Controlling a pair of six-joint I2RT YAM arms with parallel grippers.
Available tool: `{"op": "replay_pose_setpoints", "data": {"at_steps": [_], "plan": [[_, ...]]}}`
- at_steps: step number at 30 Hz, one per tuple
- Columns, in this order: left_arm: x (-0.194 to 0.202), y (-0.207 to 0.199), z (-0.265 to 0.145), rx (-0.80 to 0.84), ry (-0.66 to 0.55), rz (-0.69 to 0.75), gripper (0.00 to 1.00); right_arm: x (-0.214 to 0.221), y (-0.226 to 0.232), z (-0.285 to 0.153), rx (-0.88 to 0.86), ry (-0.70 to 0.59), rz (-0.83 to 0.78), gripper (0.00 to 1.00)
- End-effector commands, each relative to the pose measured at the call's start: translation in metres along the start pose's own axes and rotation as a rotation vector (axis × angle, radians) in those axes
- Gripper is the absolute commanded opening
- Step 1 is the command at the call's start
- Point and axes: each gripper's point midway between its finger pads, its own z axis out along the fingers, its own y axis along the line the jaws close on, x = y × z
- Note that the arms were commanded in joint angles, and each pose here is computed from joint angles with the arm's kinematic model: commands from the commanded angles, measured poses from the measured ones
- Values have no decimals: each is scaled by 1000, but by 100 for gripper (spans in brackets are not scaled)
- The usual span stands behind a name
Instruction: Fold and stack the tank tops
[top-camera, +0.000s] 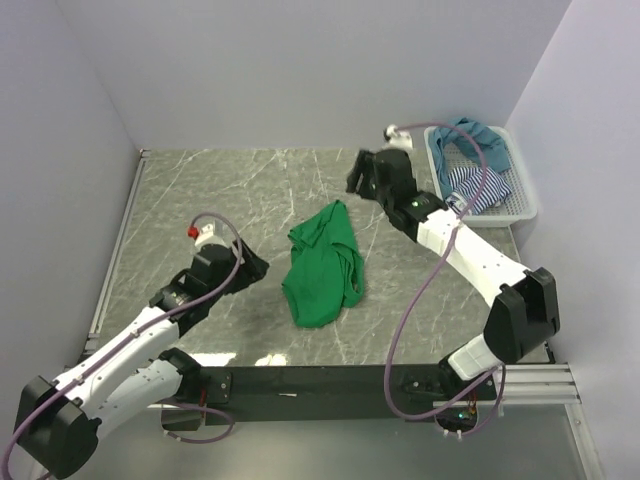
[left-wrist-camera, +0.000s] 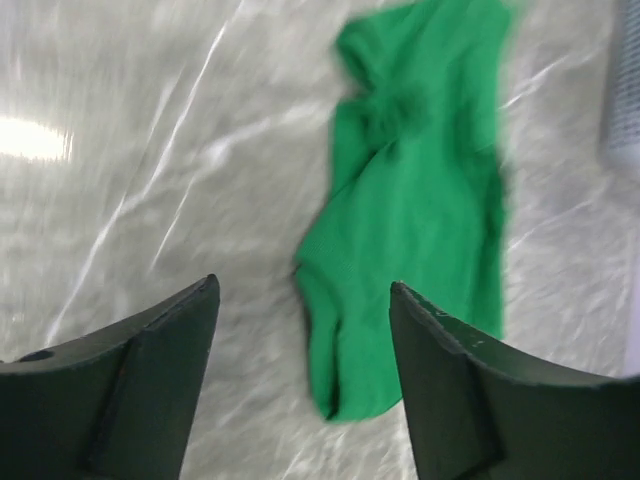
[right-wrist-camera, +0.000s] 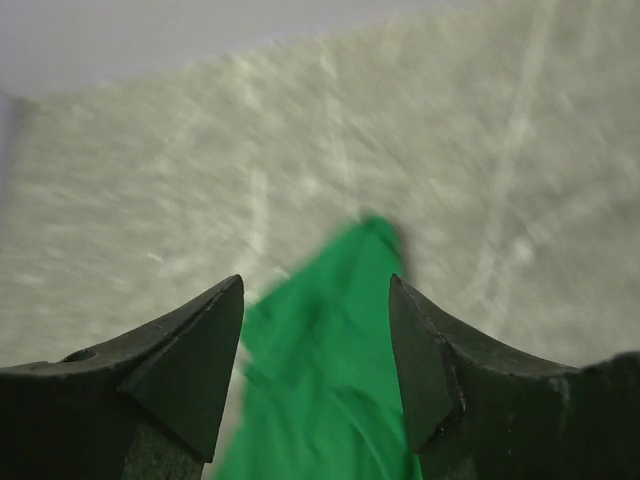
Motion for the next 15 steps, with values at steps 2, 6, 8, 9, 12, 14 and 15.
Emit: {"op": "replay_pose_setpoints", "data": {"at_steps": [2, 6, 8, 9, 12, 14, 15], "plan": [[24, 4, 6, 68, 35, -71, 72, 45, -47, -28, 115, 71, 51, 67], [61, 8, 7, 105, 125, -63, 72, 105, -63, -53, 75, 143, 94, 65], [77, 14, 6, 99, 156, -68, 74, 155, -73, -65, 74, 239, 95, 63], [88, 9, 2, 125, 181, -55, 76, 163, -73, -72, 59, 247, 105, 61], [111, 1, -5, 168, 229, -56, 79, 207, -67, -94, 16, 321, 111, 59], [125, -6, -9, 187, 253, -38, 82, 229, -67, -108, 25, 362, 99, 59], [131, -6, -9, 186, 265, -26, 83, 227, -71, -112, 43, 335, 100, 59]]}}
